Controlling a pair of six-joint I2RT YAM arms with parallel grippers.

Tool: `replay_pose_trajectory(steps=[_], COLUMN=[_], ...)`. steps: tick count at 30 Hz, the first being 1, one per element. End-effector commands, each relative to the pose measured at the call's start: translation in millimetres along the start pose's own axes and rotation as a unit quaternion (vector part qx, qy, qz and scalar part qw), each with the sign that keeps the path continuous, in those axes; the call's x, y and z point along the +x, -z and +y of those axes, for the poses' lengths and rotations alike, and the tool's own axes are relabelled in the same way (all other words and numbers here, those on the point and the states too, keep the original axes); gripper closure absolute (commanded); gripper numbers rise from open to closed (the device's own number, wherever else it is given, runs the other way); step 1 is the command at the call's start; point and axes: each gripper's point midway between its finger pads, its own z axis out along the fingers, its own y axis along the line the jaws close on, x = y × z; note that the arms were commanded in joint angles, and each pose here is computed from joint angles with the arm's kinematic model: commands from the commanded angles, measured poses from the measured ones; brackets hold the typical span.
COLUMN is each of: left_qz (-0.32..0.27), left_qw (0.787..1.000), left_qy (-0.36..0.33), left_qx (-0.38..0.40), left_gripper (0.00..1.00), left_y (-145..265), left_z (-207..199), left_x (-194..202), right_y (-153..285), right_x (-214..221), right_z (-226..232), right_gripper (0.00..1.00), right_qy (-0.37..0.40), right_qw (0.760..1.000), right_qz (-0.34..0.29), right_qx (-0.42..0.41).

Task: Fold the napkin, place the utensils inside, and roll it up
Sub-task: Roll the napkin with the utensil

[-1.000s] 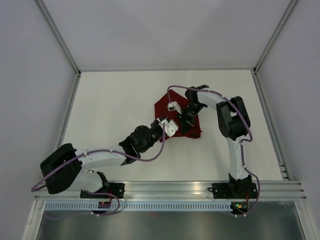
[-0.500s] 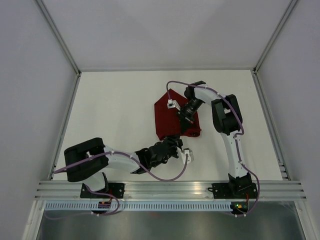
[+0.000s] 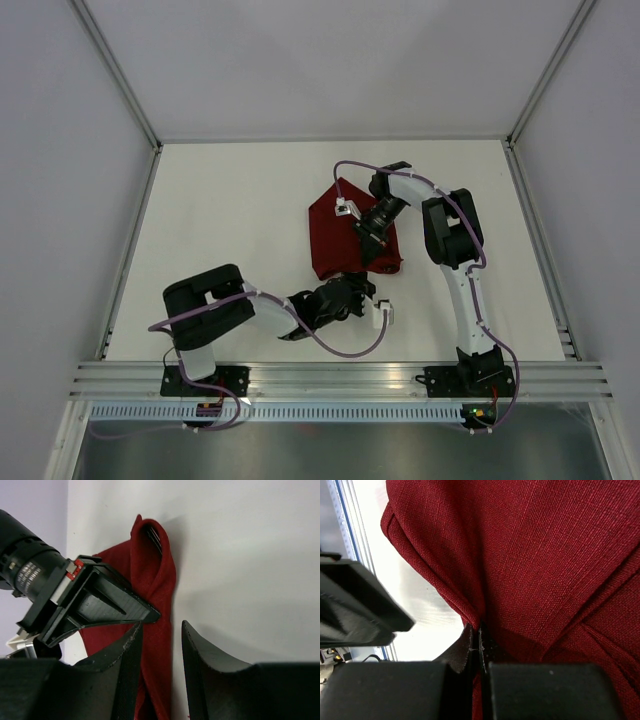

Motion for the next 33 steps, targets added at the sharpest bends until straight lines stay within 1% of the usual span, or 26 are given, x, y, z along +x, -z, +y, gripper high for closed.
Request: replay_pose_trajectory(steps=[1, 15, 24, 26, 30, 32, 33], left_qz=[-0.017, 0.012, 0.028, 0.031, 0.036, 0.039, 0.04], left_qw=[1.0, 0.999, 0.998, 0.998, 0.997, 0.997, 0.997], left_qy=[-0.007, 0.01, -0.005, -0.008, -0.01, -0.014, -0.018], left_qx=[0.009, 0.036, 0.057, 0.054, 0.065, 0.067, 0.071], left_gripper=[0.57, 0.58, 0.6, 0.63, 0.73, 0.74, 0.76], left_y=[-14, -29, -31, -32, -35, -36, -36], left_z=[6, 4, -5, -2, -5, -6, -7], left_x=[0, 39, 55, 58, 64, 67, 68], right_y=[1, 0, -2, -1, -1, -1, -1], right_x=[11, 9, 9, 10, 9, 9, 9], right_z=[-7, -10, -11, -10, -10, -10, -10], right_gripper=[1.0, 1.0, 1.0, 1.0, 1.0, 1.0, 1.0], right_qy=[-0.006, -0.011, -0.014, -0.016, -0.016, -0.018, -0.018], right_qw=[1.0, 1.0, 1.0, 1.0, 1.0, 1.0, 1.0], right_qz=[0.02, 0.017, 0.017, 0.018, 0.017, 0.017, 0.017], right_qx=[-0.002, -0.002, -0.003, -0.003, -0.003, -0.003, -0.003])
